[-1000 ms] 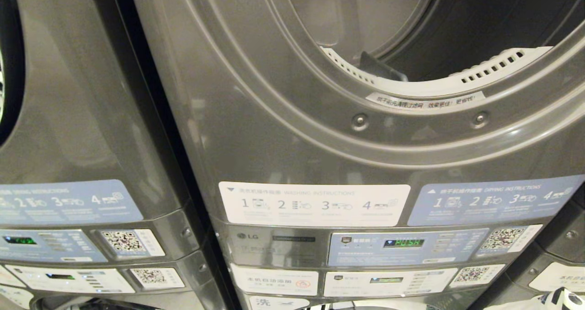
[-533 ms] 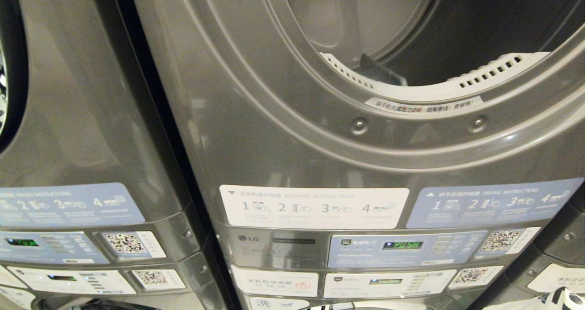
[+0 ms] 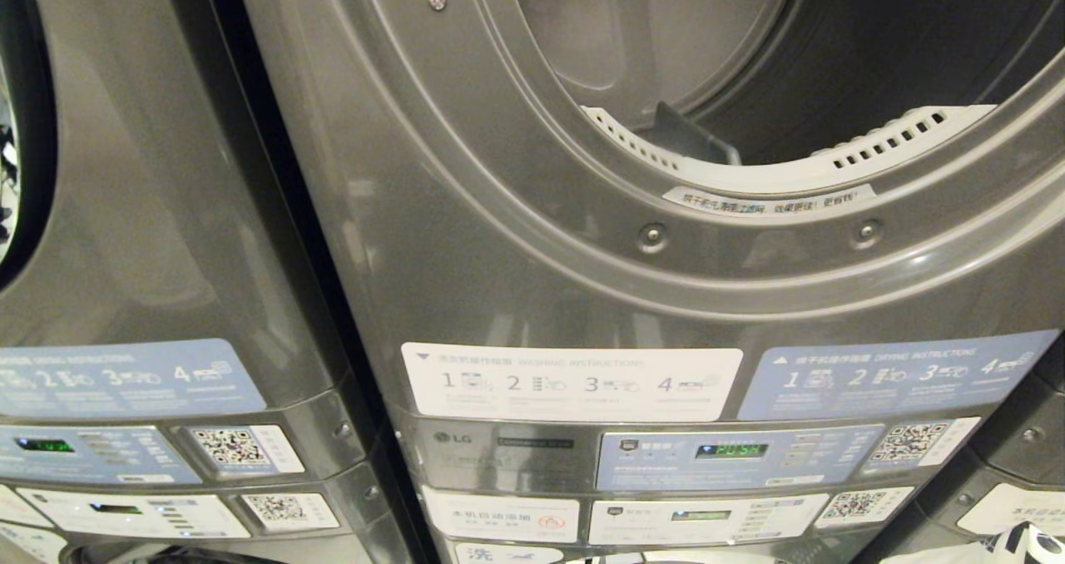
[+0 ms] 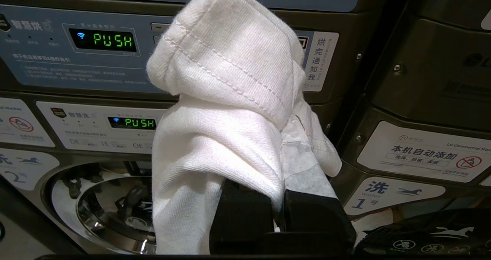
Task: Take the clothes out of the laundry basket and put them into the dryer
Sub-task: Put the clothes in the dryer
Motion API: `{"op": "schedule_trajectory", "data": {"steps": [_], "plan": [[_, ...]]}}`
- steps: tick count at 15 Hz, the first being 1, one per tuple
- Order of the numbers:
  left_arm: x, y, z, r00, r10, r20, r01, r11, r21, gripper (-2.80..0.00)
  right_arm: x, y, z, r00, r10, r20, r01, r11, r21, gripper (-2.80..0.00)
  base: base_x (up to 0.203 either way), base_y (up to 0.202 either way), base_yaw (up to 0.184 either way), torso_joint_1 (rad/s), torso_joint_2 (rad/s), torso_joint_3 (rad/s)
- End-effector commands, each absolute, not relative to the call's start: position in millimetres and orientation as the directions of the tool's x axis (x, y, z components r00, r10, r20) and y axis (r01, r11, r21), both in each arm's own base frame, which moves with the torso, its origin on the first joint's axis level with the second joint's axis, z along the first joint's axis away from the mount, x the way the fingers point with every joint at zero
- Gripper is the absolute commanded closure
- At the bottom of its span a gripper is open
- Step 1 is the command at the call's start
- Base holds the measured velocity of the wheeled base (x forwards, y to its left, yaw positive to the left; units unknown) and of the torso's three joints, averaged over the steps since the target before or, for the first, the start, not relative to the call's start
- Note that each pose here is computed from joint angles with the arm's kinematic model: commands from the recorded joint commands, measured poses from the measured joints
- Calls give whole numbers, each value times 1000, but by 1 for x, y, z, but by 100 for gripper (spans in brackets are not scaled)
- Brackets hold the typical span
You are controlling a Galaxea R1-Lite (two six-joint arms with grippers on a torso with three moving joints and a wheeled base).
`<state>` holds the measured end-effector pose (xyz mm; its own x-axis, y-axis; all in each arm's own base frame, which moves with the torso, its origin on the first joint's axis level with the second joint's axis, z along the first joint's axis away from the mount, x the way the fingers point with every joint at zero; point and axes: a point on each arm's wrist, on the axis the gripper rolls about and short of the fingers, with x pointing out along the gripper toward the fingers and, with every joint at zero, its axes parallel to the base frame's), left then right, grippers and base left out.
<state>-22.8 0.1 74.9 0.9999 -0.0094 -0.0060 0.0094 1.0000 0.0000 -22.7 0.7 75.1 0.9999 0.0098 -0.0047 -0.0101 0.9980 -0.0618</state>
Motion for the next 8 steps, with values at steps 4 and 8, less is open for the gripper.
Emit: {"op": "schedule_trajectory", "data": {"steps": [4, 8], "plan": [[-23, 0, 75, 1000, -9, -6, 9, 1000, 0, 0, -23, 1, 75, 1000, 11, -5, -11, 998, -64, 0, 0, 0, 0, 59, -104, -55], [-23, 0, 75, 1000, -9, -5, 9, 1000, 0, 0, -23, 1, 75, 1000, 2, -6, -2, 998, -55, 0, 0, 0, 0, 58, -106, -53]]}}
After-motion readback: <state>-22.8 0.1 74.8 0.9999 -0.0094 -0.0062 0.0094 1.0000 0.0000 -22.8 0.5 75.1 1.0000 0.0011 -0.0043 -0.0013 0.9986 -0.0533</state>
